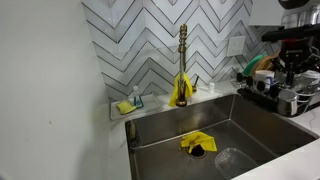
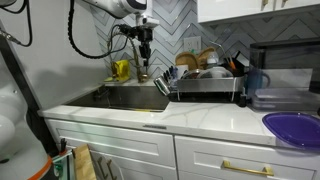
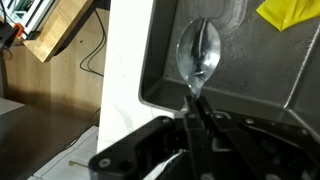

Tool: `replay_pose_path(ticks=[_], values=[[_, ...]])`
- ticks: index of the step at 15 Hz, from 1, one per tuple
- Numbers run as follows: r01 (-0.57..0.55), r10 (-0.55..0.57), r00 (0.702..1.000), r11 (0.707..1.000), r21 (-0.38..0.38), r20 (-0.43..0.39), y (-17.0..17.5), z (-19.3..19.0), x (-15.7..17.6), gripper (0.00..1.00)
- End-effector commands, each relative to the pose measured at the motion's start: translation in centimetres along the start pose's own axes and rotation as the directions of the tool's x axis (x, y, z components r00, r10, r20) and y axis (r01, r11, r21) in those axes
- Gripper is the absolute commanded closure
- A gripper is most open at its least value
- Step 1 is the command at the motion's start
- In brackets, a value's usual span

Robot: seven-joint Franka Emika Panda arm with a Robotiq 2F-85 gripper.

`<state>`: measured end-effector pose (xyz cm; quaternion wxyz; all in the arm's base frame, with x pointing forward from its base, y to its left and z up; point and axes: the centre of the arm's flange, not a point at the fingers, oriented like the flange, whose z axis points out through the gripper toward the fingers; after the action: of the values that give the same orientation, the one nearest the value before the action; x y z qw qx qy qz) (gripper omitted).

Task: Put the silver spoon under the running faucet then place it back on the counter.

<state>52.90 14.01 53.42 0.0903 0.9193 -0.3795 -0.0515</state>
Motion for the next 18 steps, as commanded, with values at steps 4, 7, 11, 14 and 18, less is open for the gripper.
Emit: replay_pose_path(ticks=[4,7,11,14,18], values=[[0.127,-0.125,0.991,0.99,0.058,-0.037,-2.7,-0.1,-3.2,0.98],[0.239,-0.236,0.971,0.964,0.116,-0.033,-6.0,-0.3,-7.9,0.98],[0.353,-0.354,0.935,0.927,0.129,-0.018,-9.3,0.9,-13.2,0.98],[0.363,-0.361,0.932,0.924,0.12,-0.035,-9.5,0.9,-14.1,0.94],[0.395,-0.394,0.919,0.911,0.122,-0.034,-10.3,1.6,-14.5,0.98]])
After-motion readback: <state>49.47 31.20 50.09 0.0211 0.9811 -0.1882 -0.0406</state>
